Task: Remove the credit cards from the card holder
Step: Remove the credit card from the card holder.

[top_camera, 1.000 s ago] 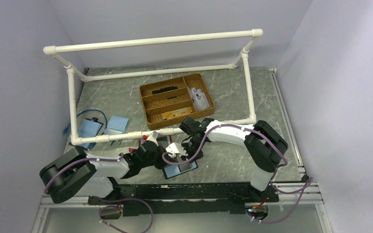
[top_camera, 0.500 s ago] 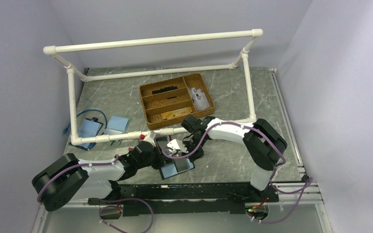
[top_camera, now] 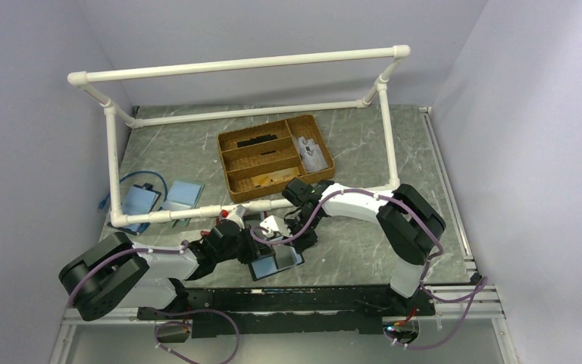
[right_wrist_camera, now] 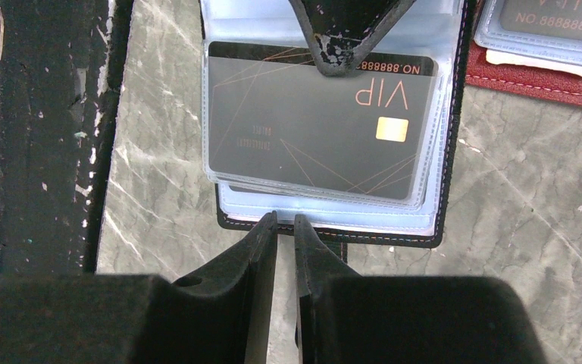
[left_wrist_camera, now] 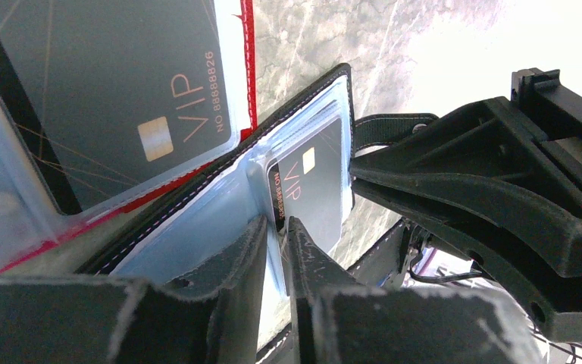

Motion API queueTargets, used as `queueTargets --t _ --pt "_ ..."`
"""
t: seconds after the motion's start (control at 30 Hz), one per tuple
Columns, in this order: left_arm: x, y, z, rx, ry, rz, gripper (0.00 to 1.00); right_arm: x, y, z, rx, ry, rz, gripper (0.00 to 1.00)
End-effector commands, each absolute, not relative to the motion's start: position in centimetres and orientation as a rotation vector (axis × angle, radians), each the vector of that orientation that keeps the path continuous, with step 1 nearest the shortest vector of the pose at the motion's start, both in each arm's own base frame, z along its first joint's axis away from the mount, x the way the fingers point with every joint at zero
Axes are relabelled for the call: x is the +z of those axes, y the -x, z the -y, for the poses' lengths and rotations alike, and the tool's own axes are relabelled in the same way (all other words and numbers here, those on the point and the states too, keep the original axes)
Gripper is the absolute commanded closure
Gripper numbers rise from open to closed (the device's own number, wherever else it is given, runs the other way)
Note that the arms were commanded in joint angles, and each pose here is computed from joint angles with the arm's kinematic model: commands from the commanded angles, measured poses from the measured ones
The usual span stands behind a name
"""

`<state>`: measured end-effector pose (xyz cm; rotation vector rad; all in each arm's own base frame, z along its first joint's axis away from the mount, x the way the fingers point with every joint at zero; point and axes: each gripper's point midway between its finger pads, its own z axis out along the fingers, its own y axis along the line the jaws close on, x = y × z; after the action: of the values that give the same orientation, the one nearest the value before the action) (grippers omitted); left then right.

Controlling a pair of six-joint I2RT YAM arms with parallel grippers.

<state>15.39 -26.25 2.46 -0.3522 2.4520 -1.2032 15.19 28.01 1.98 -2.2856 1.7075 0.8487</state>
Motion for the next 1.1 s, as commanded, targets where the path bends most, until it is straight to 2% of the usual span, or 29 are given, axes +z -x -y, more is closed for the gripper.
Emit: queueTargets --t 0.0,0.53,0.63,0.77,1.07 --pt "2.2 -15.0 26.6 -1.201 0.31 -2.489 0.76 2.1 -14.7 -28.6 0.908 2.276 -1.708 0.83" --pt "1.6 -14.9 27.7 -1.262 0.276 -2.496 0.76 2.4 -14.1 -29.1 0.973 2.263 -1.71 0.83" --pt "1.7 -15.0 27.8 -1.264 0.275 -2.487 0.8 2.4 -14.0 -29.2 0.988 2.261 -1.713 0.83" --pt "1.7 -15.0 27.8 -1.271 0.262 -2.473 1.0 2.6 -13.9 -29.4 0.998 2.255 -1.718 0.83" --pt "2.5 -15.1 26.4 -1.233 0.108 -2.352 1.0 3.8 -15.9 -28.8 0.966 2.169 -1.763 0.82"
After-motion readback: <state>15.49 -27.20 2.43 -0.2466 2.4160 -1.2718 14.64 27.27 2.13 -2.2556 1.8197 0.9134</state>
